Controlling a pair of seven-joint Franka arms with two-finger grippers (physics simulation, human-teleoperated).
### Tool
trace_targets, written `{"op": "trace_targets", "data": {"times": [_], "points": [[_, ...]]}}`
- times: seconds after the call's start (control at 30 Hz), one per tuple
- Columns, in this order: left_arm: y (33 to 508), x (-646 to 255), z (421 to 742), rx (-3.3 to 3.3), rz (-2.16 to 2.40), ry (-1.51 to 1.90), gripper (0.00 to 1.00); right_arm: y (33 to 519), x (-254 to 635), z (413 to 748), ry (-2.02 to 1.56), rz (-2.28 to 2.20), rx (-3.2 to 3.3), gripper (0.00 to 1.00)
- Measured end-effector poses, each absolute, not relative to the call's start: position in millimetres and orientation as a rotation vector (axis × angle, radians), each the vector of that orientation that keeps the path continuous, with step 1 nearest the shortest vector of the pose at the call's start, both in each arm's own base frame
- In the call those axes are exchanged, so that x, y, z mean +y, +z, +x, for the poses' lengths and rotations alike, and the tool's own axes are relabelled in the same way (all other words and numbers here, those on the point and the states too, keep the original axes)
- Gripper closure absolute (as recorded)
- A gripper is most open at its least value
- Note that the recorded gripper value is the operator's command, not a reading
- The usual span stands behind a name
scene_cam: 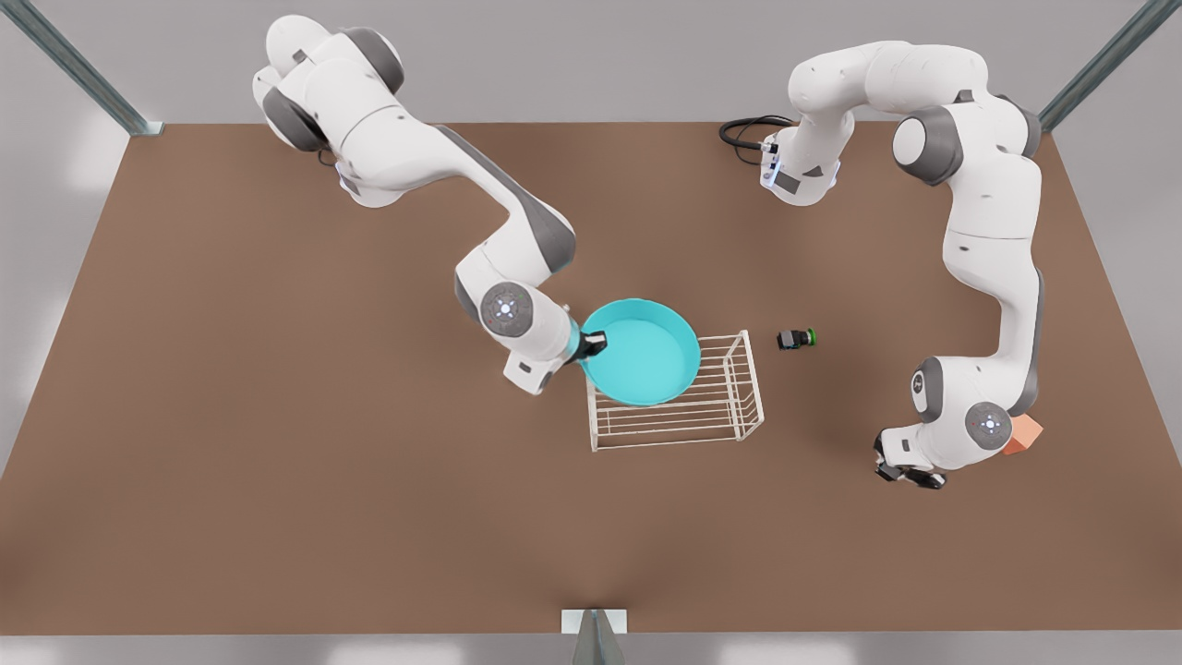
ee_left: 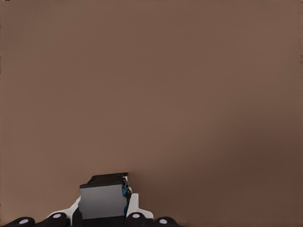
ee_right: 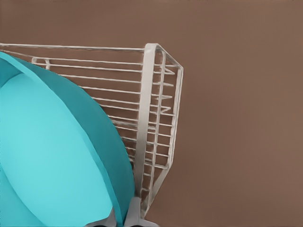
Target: Place the plate on the shelf with right arm and place the red button switch in the plate with left arm
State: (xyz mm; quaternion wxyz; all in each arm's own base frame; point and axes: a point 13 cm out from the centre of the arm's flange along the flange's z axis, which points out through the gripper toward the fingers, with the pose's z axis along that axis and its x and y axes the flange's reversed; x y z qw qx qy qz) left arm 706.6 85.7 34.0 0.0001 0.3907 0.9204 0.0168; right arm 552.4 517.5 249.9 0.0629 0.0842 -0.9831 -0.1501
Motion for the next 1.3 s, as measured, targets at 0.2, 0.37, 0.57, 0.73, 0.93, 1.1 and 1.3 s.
{"op": "trace_targets", "data": {"times": [0.2, 0.37, 0.57, 0.73, 0.93, 1.1, 1.3], "points": [[47.5, 87.6, 713.4, 2.883, 1.211, 0.068, 0.57, 231.6, 572.3, 554.7, -0.586, 0.039, -3.044, 0.87], [117.6, 41.1, 735.9, 2.841, 1.215, 0.033, 0.57, 234.2, 581.2, 567.0, -0.649, -0.143, -3.065, 0.0], [206.5, -25.5, 732.2, 2.865, 1.194, -0.043, 0.57, 351.2, 526.9, 607.2, -0.731, -0.35, -3.113, 0.0], [273.8, -77.5, 712.0, 2.915, 1.13, -0.091, 0.57, 458.5, 384.1, 618.6, -0.561, -0.489, -3.114, 0.0], [322.6, -178.9, 689.6, 2.965, 1.005, -0.186, 0.57, 355.7, 169.8, 660.8, -0.082, -0.488, -3.014, 0.0], [338.4, -250.8, 669.0, 3.032, 0.821, -0.22, 0.57, 363.9, 139.4, 648.6, 0.096, -0.234, -3.026, 0.0], [328.7, -329.3, 650.3, 3.09, 0.539, -0.258, 0.57, 386.2, 182.6, 626.2, 0.206, 0.13, -3.04, 0.0]]}}
